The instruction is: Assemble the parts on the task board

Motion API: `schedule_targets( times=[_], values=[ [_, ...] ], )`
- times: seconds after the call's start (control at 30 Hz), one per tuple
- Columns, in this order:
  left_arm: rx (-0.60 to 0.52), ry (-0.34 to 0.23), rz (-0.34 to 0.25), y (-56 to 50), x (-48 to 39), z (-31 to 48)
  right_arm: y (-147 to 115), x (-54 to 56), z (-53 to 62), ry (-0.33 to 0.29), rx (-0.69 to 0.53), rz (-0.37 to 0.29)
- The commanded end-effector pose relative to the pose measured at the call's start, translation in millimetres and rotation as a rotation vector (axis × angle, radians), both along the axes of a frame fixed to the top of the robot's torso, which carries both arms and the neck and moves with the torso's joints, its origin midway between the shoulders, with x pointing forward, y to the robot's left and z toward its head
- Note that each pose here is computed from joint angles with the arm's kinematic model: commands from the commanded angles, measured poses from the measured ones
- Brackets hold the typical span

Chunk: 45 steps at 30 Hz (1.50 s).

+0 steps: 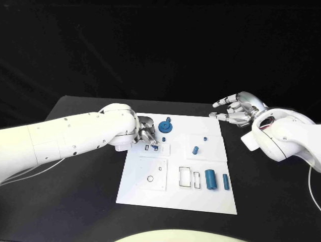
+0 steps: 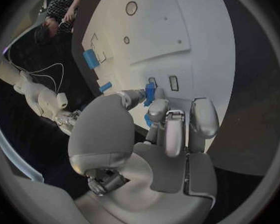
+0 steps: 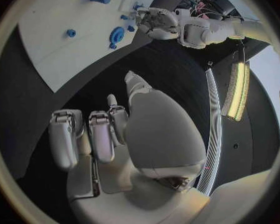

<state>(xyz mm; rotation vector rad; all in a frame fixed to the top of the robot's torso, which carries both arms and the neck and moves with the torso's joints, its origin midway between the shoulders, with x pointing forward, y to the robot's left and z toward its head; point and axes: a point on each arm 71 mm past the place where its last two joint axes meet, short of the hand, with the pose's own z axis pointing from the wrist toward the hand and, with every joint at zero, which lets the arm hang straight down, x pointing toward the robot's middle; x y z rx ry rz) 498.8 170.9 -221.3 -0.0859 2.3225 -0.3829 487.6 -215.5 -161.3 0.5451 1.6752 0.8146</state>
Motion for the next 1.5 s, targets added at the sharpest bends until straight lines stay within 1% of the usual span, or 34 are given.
schedule_targets(
  times=[0.03,0.33,0.93,1.3,1.5],
  values=[
    [0.023,0.001,-0.017,-1.4,-1.0,-1.7,1.8,-0.5,-0.4,-0.001,-0.007,0.020],
    [0.035,0.010,-0.028,-1.3,-3.0,-4.4,1.6,-0.6,-0.7,0.001,-0.008,0.020],
    [0.044,0.033,-0.052,-3.6,-6.8,-6.5,2.1,-0.6,-1.3,0.004,-0.009,0.023],
    [0.050,0.047,-0.052,-2.0,-6.3,-7.8,1.8,-0.6,-1.4,0.005,-0.009,0.022],
    [0.044,0.053,-0.048,-3.8,-4.9,-8.5,2.0,-0.8,-1.4,0.004,-0.009,0.022]
  ],
)
